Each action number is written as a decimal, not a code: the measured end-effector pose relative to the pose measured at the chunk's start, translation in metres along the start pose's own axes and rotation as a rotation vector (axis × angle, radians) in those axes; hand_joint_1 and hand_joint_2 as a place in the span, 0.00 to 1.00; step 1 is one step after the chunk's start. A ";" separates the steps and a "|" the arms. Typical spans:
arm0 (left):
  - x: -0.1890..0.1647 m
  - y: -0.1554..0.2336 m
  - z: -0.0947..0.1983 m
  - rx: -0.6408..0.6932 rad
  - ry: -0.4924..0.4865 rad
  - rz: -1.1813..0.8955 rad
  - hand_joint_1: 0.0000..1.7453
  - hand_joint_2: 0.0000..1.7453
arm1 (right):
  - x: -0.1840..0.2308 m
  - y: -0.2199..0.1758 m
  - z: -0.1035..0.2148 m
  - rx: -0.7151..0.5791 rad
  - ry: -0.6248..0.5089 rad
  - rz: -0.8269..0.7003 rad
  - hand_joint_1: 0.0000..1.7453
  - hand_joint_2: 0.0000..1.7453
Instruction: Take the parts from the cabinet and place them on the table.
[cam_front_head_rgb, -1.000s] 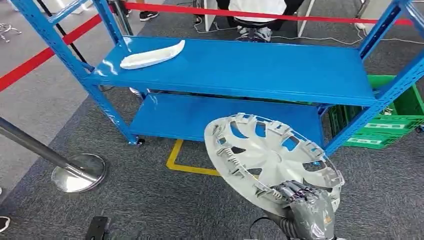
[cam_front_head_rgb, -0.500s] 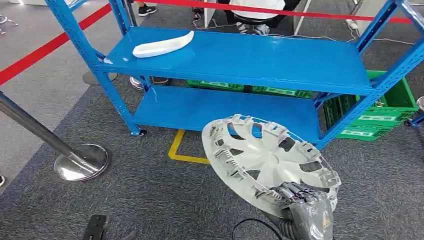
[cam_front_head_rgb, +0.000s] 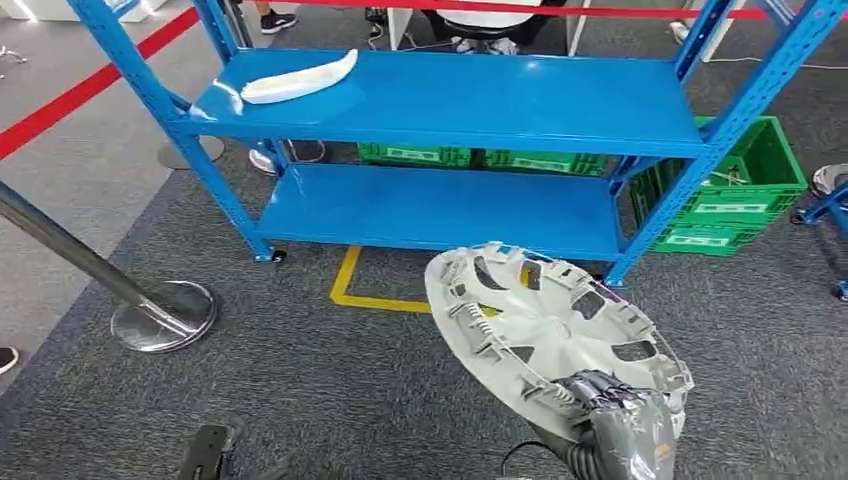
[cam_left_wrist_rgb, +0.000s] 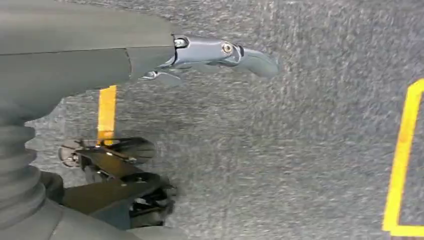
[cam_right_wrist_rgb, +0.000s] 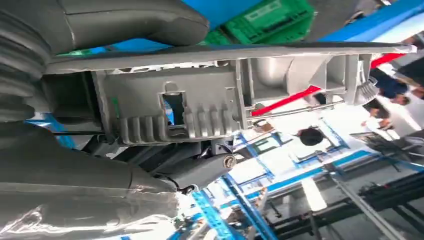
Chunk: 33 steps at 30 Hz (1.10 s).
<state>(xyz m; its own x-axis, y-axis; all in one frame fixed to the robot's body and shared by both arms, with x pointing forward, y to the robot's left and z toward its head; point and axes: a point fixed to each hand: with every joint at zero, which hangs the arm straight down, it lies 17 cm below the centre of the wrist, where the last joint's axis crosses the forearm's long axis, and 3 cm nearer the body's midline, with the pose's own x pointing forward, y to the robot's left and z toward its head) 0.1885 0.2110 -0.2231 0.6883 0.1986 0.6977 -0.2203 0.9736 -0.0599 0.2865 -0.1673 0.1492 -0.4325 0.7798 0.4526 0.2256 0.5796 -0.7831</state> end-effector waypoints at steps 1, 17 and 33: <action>0.000 0.000 0.000 0.000 0.000 0.000 0.00 1.00 | 0.000 0.000 0.000 0.001 0.003 0.000 1.00 1.00; -0.004 -0.002 0.001 0.006 0.023 0.016 0.00 1.00 | -0.002 0.001 0.004 0.002 0.020 -0.021 1.00 1.00; -0.006 0.012 -0.003 0.075 0.040 -0.075 0.00 1.00 | -0.004 0.000 0.008 -0.007 0.049 -0.043 1.00 1.00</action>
<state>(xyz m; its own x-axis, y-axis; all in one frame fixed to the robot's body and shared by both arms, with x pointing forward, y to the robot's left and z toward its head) 0.1832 0.2213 -0.2302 0.7314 0.1314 0.6691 -0.2170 0.9751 0.0457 0.2811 -0.1728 0.1441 -0.3985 0.7648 0.5063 0.2137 0.6142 -0.7596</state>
